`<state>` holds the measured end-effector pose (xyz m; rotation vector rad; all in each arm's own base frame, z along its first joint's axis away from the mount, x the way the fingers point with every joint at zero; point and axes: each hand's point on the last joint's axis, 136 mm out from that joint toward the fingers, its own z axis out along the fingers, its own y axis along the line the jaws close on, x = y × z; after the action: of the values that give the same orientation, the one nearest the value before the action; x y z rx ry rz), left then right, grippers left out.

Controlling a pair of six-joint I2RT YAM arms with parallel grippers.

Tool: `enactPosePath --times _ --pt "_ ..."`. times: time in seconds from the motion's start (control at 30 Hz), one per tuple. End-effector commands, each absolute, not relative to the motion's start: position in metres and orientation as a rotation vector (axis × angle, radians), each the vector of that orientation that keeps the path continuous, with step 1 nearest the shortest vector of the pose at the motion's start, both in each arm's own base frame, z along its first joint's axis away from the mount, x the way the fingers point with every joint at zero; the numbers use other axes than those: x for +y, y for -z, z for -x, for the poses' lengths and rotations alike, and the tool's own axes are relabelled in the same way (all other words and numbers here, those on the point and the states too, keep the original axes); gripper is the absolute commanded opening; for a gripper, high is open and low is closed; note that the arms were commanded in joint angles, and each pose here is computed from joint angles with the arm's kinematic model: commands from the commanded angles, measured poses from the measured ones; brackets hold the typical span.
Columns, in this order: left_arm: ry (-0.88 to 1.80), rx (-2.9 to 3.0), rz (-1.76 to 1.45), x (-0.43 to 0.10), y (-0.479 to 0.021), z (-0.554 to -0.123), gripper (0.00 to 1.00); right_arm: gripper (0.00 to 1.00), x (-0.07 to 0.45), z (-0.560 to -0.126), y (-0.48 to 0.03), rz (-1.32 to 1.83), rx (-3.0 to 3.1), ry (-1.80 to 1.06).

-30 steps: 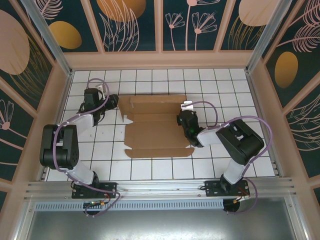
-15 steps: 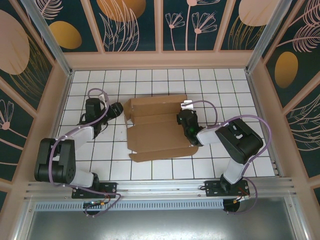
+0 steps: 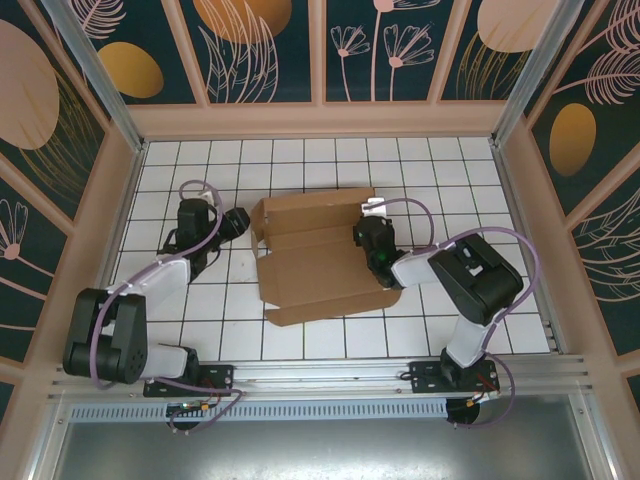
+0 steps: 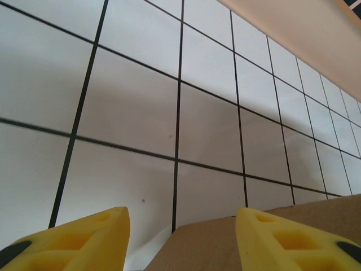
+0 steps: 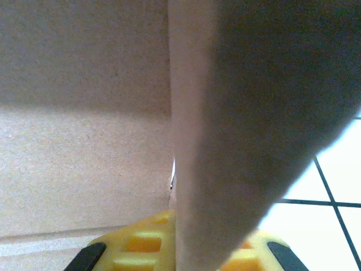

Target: Fold the paper box

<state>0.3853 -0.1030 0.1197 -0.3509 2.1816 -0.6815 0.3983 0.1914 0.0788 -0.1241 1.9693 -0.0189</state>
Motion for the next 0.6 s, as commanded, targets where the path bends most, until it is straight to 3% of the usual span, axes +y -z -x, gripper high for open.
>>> enactPosePath --times 0.0,0.57 --pt "0.75 2.183 0.258 -0.125 -0.135 -0.4 0.52 0.13 0.199 -0.385 -0.033 0.25 2.128 0.046" --pt "0.644 2.253 0.183 -0.122 -0.128 -0.427 0.52 0.18 0.208 -0.406 -0.058 0.285 2.273 0.013"
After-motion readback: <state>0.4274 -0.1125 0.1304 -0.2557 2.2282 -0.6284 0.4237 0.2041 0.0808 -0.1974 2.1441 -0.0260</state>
